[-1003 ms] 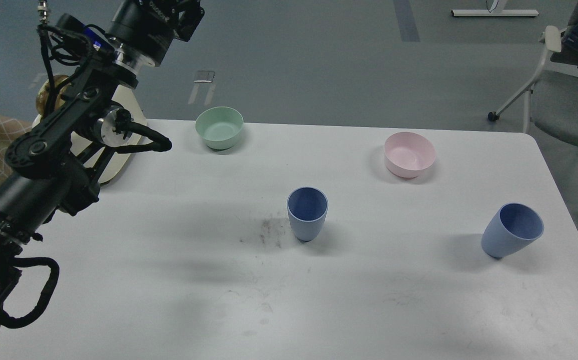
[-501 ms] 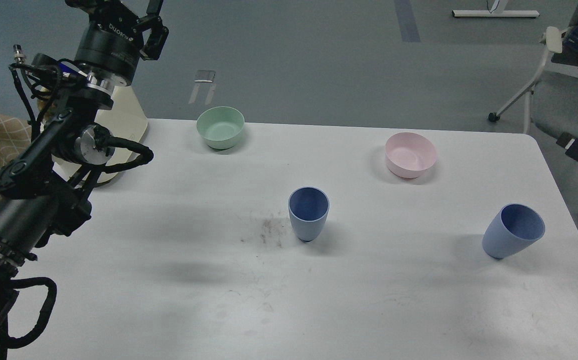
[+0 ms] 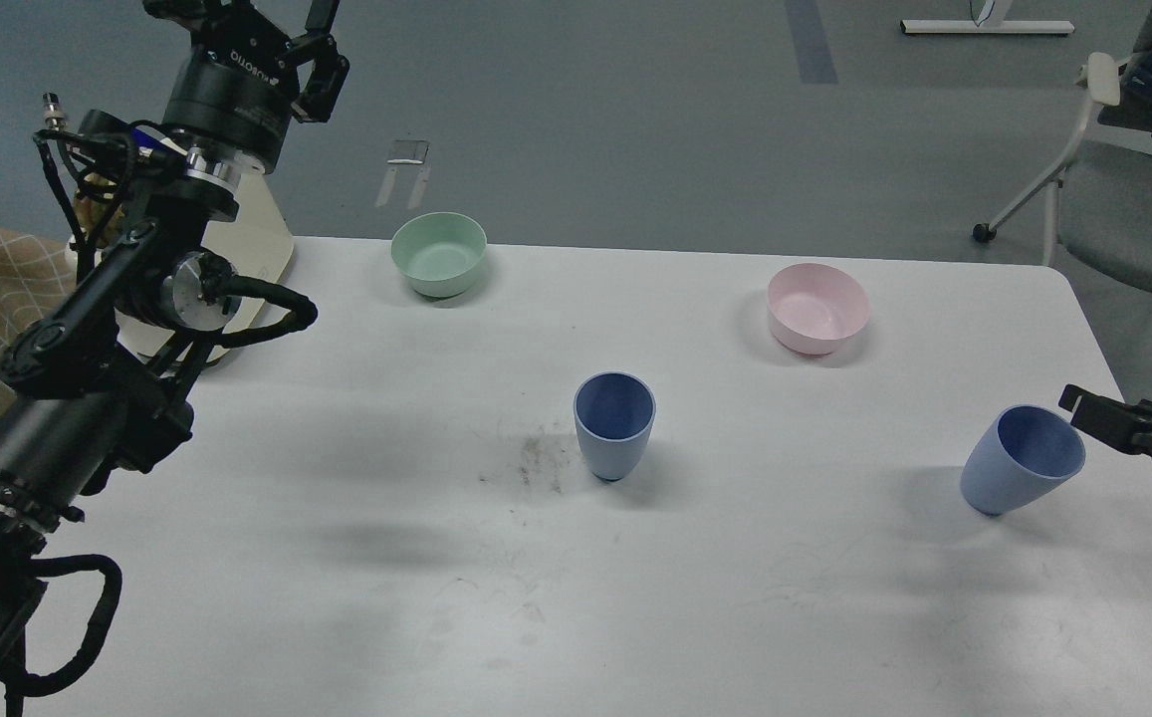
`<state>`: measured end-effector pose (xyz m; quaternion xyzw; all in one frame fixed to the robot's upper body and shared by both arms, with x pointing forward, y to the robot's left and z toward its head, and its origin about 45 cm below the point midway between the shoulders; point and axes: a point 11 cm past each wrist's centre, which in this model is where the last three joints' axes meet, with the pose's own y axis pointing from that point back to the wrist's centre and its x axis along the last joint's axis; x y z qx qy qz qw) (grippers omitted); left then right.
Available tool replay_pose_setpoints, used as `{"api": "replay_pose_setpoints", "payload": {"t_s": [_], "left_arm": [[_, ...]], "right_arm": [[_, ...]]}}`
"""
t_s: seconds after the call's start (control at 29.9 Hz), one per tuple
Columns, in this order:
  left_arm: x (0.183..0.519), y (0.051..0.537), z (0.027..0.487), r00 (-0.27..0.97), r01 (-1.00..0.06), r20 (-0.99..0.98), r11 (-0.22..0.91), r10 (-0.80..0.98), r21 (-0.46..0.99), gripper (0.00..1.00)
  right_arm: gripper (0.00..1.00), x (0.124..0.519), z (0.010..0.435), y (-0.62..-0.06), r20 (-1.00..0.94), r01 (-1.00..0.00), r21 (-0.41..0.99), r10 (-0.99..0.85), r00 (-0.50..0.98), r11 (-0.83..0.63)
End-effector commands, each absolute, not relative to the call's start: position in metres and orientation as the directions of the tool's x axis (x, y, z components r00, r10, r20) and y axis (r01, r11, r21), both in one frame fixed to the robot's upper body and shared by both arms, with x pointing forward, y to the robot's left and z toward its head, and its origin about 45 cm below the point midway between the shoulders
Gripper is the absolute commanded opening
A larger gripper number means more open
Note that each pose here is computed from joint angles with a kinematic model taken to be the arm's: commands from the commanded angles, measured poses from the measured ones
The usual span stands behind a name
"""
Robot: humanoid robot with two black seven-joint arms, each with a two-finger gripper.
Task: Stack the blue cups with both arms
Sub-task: 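Reach the right gripper to the other blue cup, then grasp and lift the blue cup with the right gripper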
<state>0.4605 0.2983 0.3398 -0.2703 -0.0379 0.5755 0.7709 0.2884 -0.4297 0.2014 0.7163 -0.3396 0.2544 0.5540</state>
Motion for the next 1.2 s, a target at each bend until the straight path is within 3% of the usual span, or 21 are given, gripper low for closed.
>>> {"api": "replay_pose_setpoints", "payload": {"t_s": [0.0, 0.17, 0.3, 0.33, 0.97, 1.07, 1.17], "left_arm": [[0.4604, 0.2983, 0.3407, 0.336, -0.865, -0.253, 0.191, 0.907, -0.464, 0.97], [0.4603, 0.2993, 0.3414, 0.334, -0.864, -0.252, 0.189, 0.908, -0.466, 0.97], [0.4601, 0.2991, 0.3404, 0.334, -0.865, -0.252, 0.189, 0.908, -0.464, 0.97], [0.4598, 0.2990, 0.3400, 0.335, -0.865, -0.253, 0.190, 0.908, -0.464, 0.97], [0.4596, 0.2984, 0.3407, 0.338, -0.864, -0.246, 0.196, 0.908, -0.465, 0.97], [0.4596, 0.2971, 0.3400, 0.339, -0.864, -0.240, 0.200, 0.910, -0.462, 0.97], [0.4597, 0.2966, 0.3398, 0.339, -0.864, -0.239, 0.200, 0.910, -0.462, 0.97]], "right_arm": [[0.69, 0.2848, 0.1907, -0.4219, 0.730, -0.748, 0.645, -0.162, 0.664, -0.160], [0.66, 0.2864, 0.1902, -0.4207, 0.732, -0.750, 0.643, -0.163, 0.662, -0.156], [0.40, 0.2868, 0.1924, -0.4229, 0.734, -0.751, 0.643, -0.156, 0.661, -0.150], [0.37, 0.2866, 0.1920, -0.4235, 0.733, -0.749, 0.645, -0.155, 0.662, -0.149], [0.37, 0.2823, 0.1871, -0.4238, 0.723, -0.739, 0.657, -0.154, 0.673, -0.148], [0.32, 0.2827, 0.1873, -0.4241, 0.724, -0.740, 0.657, -0.154, 0.673, -0.147], [0.12, 0.2825, 0.1872, -0.4245, 0.724, -0.739, 0.658, -0.149, 0.674, -0.144]]}}
